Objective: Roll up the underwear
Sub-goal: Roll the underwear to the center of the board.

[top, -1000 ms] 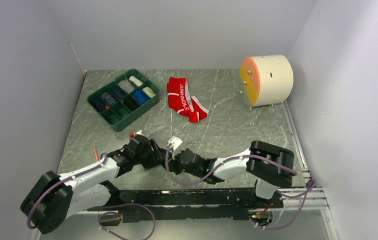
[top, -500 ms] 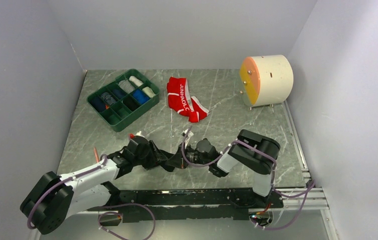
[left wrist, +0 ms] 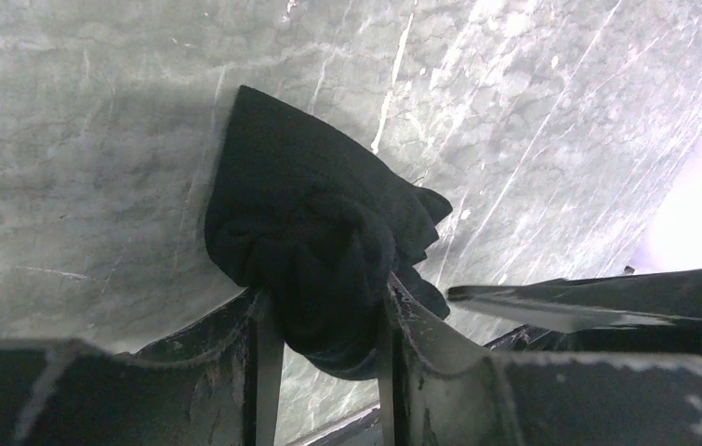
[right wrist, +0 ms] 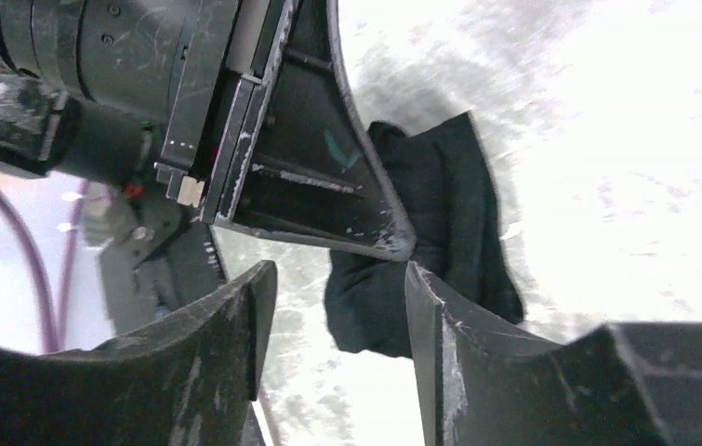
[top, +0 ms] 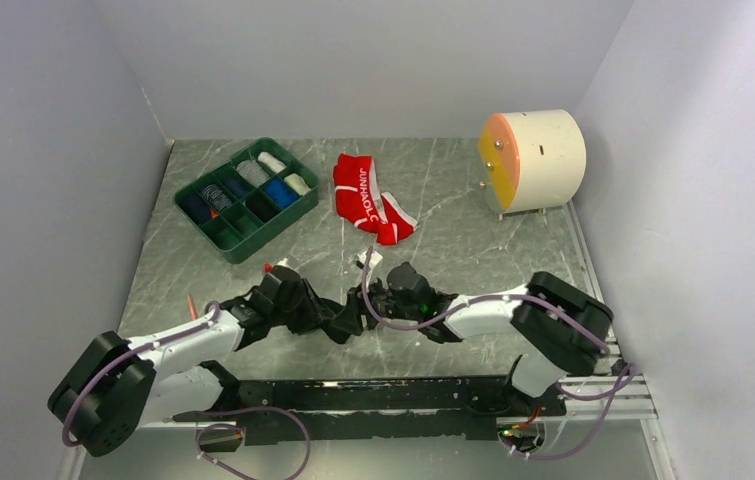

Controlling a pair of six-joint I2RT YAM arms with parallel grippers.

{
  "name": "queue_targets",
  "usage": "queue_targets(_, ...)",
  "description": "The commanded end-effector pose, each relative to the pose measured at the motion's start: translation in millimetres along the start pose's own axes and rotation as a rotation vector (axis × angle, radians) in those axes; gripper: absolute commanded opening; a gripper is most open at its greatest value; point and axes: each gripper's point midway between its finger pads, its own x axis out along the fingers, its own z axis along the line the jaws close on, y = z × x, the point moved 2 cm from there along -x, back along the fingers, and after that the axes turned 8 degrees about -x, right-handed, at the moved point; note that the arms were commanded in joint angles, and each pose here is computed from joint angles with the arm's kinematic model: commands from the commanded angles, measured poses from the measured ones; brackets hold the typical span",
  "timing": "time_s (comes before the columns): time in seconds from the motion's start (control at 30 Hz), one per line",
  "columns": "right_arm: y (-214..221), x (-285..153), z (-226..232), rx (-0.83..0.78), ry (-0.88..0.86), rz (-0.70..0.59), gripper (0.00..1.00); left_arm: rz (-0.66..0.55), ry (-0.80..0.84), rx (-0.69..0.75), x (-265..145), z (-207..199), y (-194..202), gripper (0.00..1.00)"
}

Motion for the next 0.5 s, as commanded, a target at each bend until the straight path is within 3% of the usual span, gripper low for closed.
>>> queue_targets(0.0,-9.2,-14.3,-18.3,-0.252,0.195,0.064,0.58,0.026,-0.137,0.03,2.4,32.6,6.5,0.32)
queue_targets(0.23,-8.0,-21.1,-4.3,-0.652,0.45,0.092,0.61,0.032,-0.137,0.022,3.4,32.8,7.4,0.31)
queue_targets(0.47,10.2,3.1,12.3,-0.807,0.5,0.157,0.61,0.037,-0.14,0.022,3.9,31.7,7.4,0.31)
